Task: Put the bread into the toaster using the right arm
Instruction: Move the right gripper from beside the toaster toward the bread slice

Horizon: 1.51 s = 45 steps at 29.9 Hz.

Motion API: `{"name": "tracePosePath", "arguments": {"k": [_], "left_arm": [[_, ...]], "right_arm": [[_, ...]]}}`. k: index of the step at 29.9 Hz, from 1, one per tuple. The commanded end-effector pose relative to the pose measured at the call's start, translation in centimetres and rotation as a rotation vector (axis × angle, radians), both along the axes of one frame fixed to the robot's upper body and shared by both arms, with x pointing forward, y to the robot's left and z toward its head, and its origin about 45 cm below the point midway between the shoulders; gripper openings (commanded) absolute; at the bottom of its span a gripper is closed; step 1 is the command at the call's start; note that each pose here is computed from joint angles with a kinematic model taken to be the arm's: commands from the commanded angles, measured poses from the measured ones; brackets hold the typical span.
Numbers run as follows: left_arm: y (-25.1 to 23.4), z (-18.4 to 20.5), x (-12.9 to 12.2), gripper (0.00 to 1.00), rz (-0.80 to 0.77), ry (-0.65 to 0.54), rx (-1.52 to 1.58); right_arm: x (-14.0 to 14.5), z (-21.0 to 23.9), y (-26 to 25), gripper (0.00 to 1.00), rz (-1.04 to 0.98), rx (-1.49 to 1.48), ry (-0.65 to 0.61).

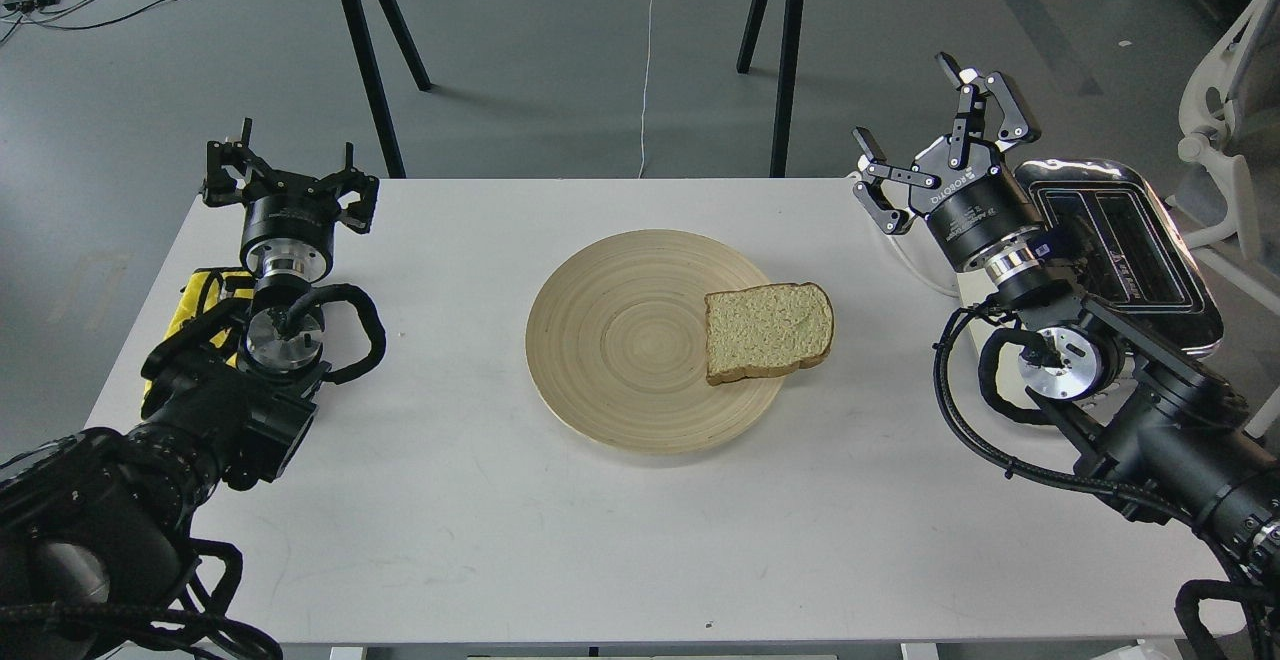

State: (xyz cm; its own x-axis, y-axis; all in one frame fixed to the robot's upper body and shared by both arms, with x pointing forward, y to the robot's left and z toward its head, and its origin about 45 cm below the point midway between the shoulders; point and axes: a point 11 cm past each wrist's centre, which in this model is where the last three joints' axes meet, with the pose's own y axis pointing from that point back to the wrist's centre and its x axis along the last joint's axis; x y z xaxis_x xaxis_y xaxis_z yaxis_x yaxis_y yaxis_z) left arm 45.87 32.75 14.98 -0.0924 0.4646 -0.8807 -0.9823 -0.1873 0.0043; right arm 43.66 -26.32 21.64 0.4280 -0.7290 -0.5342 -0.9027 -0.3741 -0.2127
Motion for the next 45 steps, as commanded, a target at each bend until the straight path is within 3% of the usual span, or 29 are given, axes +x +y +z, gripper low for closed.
{"name": "tracePosePath", "arguments": {"k": [1, 24, 37, 45], "left_arm": [[0.0, 0.0, 0.0, 1.0, -0.001, 0.0, 0.0], [-0.2, 0.0, 0.0, 1.0, -0.003, -0.001, -0.004], [-0.2, 0.0, 0.0, 1.0, -0.003, -0.001, -0.004], [-0.2, 0.0, 0.0, 1.0, -0.003, -0.001, -0.004]], "right_arm": [[0.1, 0.2, -0.2, 0.98, -0.002, -0.004, -0.003], [2.1, 4.0, 0.6, 0.98, 0.015, -0.191, -0.109], [2.5, 5.7, 0.8, 0.98, 0.01, -0.912, -0.36], [1.2, 2.0, 2.3, 0.99, 0.08, -1.317, -0.464]]}}
